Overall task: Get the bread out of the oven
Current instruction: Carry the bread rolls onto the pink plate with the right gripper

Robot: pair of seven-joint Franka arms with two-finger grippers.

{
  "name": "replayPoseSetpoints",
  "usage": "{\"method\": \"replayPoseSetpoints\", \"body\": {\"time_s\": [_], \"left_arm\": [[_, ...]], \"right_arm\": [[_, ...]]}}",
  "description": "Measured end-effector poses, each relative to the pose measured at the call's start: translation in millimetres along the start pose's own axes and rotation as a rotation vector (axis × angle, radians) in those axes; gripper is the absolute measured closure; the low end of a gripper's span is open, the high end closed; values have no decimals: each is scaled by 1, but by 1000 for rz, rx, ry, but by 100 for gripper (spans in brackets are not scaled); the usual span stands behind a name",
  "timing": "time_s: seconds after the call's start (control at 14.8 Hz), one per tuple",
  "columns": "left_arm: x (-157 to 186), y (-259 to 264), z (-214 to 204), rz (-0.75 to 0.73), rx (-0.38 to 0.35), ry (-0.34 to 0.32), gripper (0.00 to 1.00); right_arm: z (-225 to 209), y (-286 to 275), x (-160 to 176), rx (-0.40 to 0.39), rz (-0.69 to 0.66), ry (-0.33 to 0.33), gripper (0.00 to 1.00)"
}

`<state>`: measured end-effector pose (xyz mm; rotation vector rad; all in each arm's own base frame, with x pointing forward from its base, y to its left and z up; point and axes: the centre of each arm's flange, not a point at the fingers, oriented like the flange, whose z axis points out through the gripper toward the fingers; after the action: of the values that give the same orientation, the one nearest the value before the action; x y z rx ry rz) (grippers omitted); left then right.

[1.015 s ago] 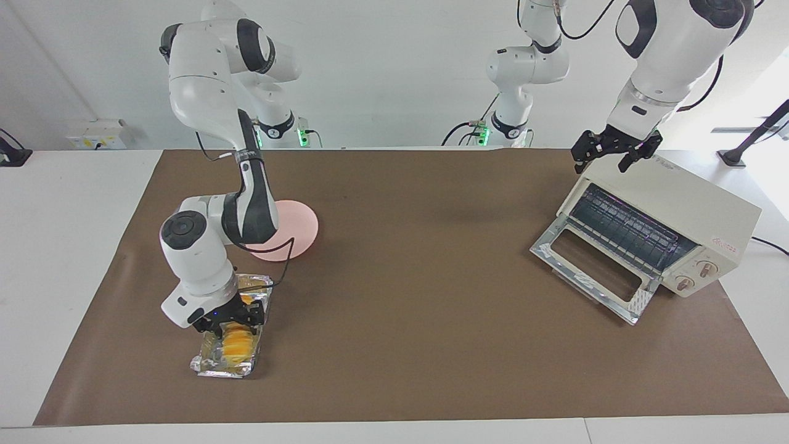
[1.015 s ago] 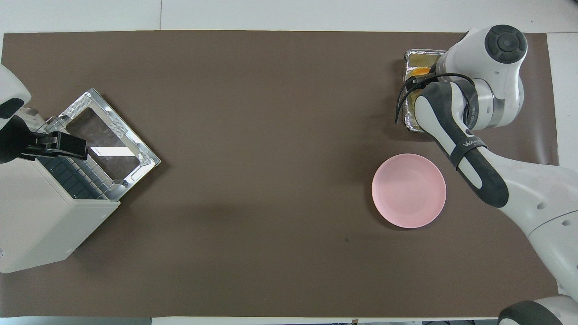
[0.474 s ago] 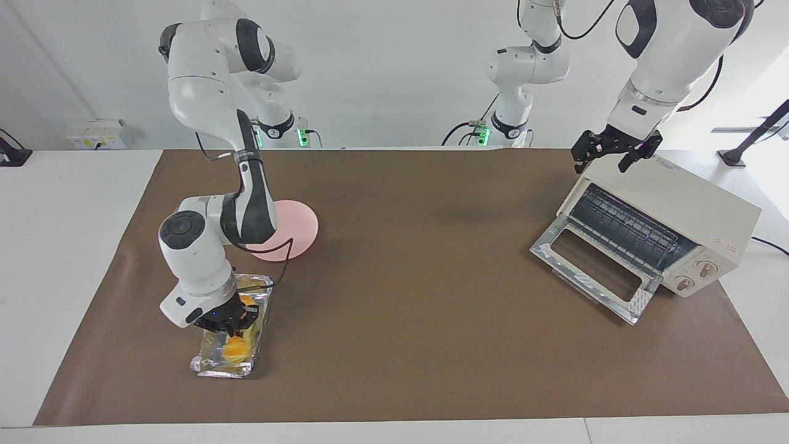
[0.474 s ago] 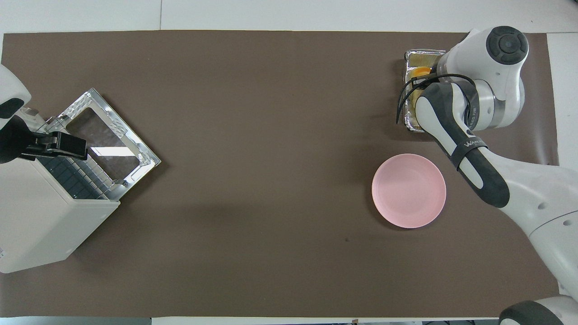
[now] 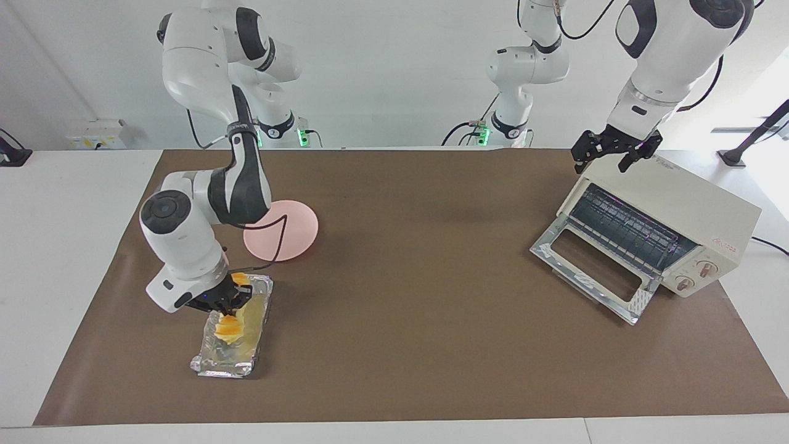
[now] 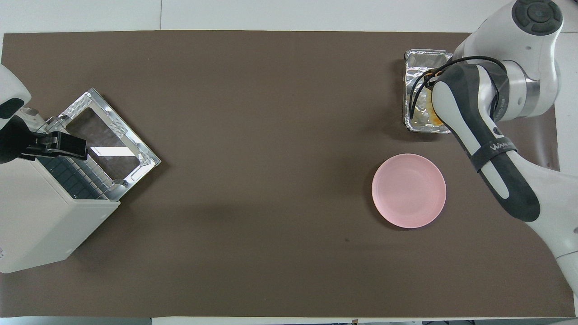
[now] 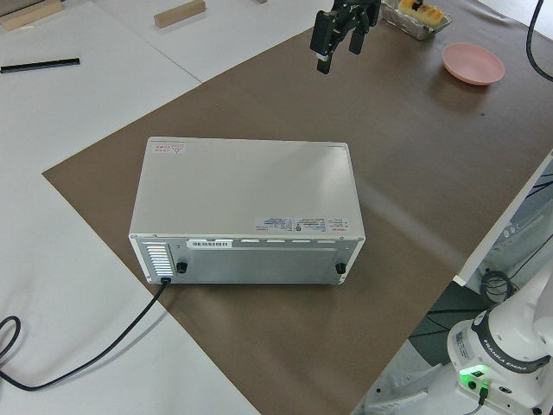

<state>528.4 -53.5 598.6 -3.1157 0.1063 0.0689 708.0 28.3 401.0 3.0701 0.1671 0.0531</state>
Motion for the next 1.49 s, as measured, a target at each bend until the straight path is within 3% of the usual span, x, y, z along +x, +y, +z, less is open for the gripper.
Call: {"method": "replayPoseSetpoints", "body": {"time_s": [0.2,0.41,0.88,1.08,1.42,1.49], "left_arm": [[0,0,0,0,0,0,0],[0,0,0,0,0,0,0],[0,0,0,0,0,0,0],[0,0,0,0,0,0,0],[0,0,0,0,0,0,0],[0,0,0,0,0,0,0]], "right_arm": [[-40,-15,-32,27,17,-32,92],[-46,-47,-86,51,42,-34,92],[28,-97,-205,59,64,76,92],[48,-93,-229,61,72,101,92],[56,-92,-235,64,74,116,92],[56,-92,-235,64,75,116,85]]}}
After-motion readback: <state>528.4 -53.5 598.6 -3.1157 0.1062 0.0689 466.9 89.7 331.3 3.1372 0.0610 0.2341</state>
